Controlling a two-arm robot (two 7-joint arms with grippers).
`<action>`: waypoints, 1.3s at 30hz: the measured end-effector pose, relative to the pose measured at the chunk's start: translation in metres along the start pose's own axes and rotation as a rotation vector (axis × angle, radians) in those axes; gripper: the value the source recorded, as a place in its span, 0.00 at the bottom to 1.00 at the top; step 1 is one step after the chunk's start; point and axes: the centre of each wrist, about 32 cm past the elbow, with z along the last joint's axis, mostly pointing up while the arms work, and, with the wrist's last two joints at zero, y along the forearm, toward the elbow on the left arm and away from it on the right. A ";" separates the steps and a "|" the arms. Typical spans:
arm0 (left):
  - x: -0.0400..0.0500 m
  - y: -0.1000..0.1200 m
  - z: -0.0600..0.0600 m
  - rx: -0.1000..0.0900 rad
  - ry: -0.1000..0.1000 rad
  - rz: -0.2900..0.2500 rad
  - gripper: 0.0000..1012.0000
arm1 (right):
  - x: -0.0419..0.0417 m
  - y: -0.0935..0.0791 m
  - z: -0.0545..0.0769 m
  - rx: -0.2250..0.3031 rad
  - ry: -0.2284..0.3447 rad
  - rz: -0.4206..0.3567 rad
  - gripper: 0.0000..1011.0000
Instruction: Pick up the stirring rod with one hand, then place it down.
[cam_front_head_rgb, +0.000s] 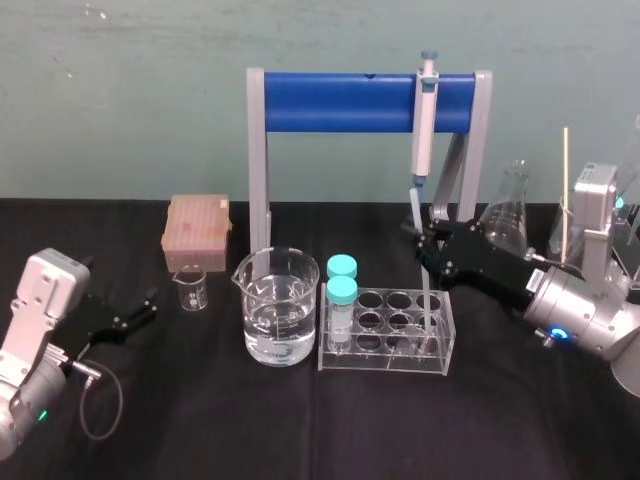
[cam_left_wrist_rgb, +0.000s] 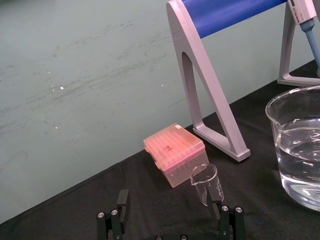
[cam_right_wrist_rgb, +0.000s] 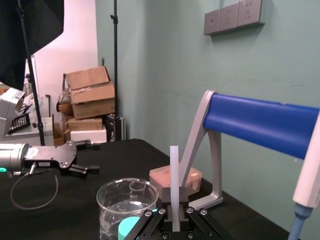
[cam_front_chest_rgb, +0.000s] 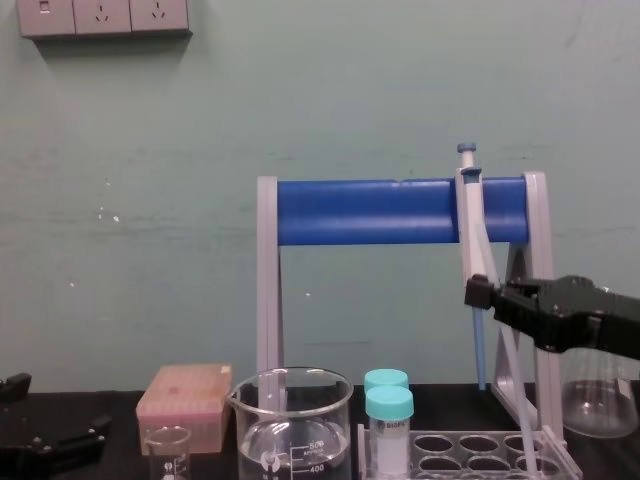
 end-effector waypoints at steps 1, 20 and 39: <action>0.0000 0.000 0.000 0.000 0.000 0.000 0.99 | 0.0006 0.000 -0.002 -0.006 0.003 0.005 0.07; 0.0000 0.000 0.000 0.000 0.000 0.000 0.99 | 0.0096 0.004 -0.020 -0.062 0.027 0.038 0.07; 0.0000 0.000 0.000 0.000 0.000 0.000 0.99 | 0.0112 0.005 -0.022 -0.079 0.031 0.035 0.07</action>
